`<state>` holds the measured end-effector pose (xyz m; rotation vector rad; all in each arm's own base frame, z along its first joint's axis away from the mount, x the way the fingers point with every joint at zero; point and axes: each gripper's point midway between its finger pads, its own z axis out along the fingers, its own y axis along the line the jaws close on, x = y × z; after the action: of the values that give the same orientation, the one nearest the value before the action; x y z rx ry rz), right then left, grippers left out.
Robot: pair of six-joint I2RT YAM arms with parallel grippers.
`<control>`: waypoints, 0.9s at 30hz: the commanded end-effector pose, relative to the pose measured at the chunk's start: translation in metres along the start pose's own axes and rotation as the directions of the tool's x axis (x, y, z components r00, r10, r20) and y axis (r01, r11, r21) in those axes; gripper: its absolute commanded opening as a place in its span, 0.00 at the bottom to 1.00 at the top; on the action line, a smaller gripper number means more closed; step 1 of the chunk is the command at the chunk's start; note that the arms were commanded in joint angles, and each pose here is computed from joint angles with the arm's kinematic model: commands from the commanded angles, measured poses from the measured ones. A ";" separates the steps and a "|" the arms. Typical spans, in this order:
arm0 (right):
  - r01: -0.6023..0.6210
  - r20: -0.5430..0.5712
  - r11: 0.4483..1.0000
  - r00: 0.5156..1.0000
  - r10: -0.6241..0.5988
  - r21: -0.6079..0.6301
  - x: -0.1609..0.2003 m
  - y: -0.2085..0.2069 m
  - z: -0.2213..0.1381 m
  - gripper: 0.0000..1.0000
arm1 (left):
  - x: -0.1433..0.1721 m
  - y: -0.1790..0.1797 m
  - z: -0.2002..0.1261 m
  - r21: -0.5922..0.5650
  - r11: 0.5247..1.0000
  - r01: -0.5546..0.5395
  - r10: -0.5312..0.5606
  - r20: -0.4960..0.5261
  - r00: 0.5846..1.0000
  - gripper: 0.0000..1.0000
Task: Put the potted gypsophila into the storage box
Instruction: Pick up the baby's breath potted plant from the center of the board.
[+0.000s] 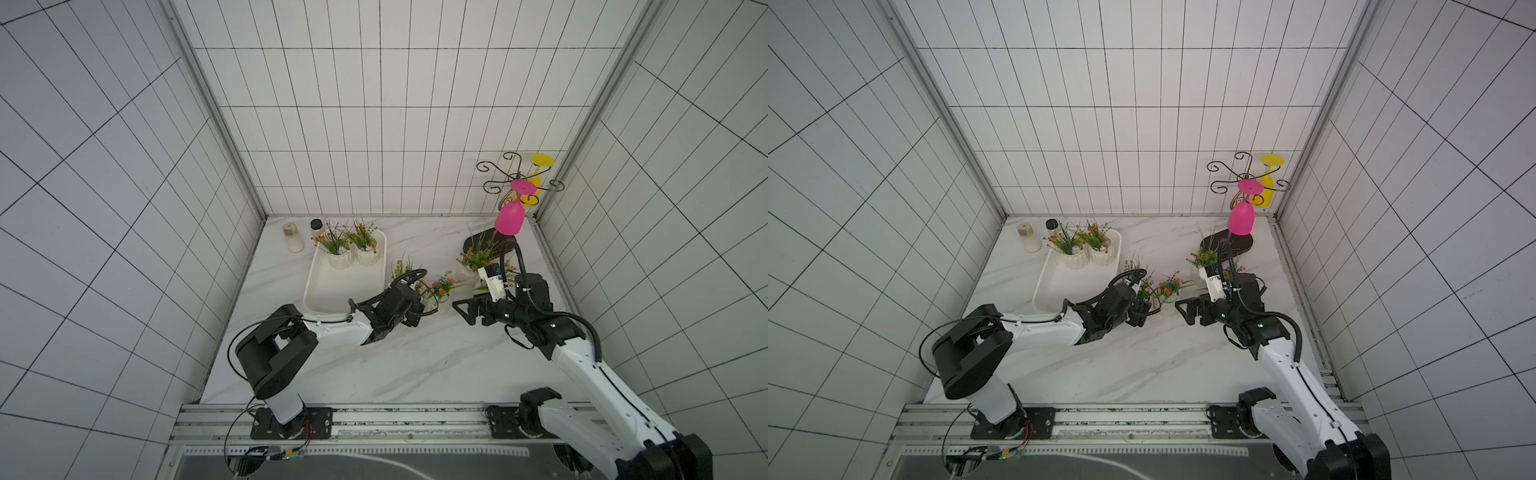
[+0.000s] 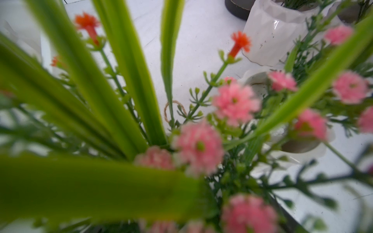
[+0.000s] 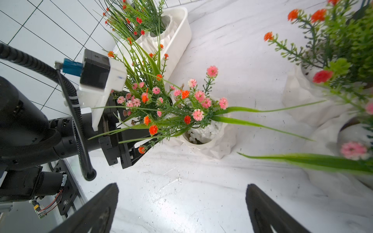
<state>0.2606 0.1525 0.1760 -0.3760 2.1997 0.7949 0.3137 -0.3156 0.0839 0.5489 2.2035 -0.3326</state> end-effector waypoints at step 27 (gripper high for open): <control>0.008 0.052 0.999 0.999 -0.007 -0.033 -0.020 0.008 -0.007 0.99 | -0.043 -0.002 -0.054 0.064 0.998 0.016 -0.023 0.114 0.993 0.55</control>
<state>0.2606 0.1525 0.1766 -0.3645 2.2012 0.8111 0.2983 -0.3017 0.1183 0.5572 2.1866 -0.3726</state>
